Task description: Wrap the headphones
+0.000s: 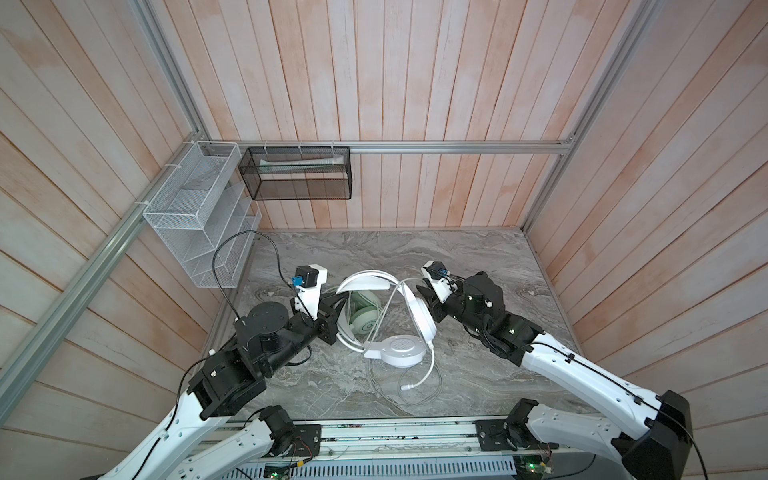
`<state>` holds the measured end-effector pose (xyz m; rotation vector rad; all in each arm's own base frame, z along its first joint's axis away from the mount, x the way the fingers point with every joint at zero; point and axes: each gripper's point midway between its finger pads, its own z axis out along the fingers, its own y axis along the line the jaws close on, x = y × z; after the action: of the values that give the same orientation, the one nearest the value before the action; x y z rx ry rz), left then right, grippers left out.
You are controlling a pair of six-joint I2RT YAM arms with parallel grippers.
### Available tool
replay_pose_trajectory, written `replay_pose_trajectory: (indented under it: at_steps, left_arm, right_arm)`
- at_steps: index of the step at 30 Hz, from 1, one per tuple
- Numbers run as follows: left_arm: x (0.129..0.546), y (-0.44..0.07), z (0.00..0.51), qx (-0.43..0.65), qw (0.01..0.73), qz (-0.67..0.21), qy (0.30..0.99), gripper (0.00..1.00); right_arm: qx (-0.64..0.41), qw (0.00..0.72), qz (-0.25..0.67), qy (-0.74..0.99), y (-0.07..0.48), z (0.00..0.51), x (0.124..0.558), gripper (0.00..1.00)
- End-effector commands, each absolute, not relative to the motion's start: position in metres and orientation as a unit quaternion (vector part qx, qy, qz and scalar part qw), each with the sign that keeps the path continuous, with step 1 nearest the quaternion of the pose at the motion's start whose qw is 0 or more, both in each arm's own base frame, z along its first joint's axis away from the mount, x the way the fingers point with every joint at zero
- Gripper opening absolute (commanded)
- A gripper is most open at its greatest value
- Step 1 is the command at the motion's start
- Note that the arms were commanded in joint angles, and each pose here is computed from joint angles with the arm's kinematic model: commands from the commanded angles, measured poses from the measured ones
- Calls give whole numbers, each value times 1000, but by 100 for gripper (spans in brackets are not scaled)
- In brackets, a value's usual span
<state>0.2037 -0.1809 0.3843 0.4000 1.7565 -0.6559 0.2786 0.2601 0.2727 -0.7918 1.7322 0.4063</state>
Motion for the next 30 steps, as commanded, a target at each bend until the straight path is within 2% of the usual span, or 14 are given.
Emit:
replay_pose_trajectory:
  at_steps: [1, 10, 20, 22, 26, 28, 30]
  left_arm:
    - [204, -174, 422, 111, 590, -320, 733, 0]
    - [215, -174, 443, 58, 567, -330, 753, 0]
    - [231, -175, 461, 32, 562, -319, 762, 0]
    - [236, -175, 467, 28, 560, -320, 763, 0]
    - [244, -179, 475, 21, 556, -331, 762, 0]
    - [247, -182, 478, 18, 553, -340, 760, 0]
    - [249, -185, 483, 15, 554, -348, 756, 0]
  right_arm:
    - [-319, 575, 223, 720, 263, 281, 269, 34]
    - [-281, 584, 293, 703, 253, 270, 244, 59]
    - [-187, 614, 329, 693, 217, 245, 229, 71]
    - [-156, 625, 354, 678, 209, 243, 224, 77]
    - [-149, 603, 385, 682, 212, 218, 216, 80]
    - [-149, 588, 410, 680, 218, 206, 211, 92]
    - [-150, 578, 422, 682, 222, 197, 208, 97]
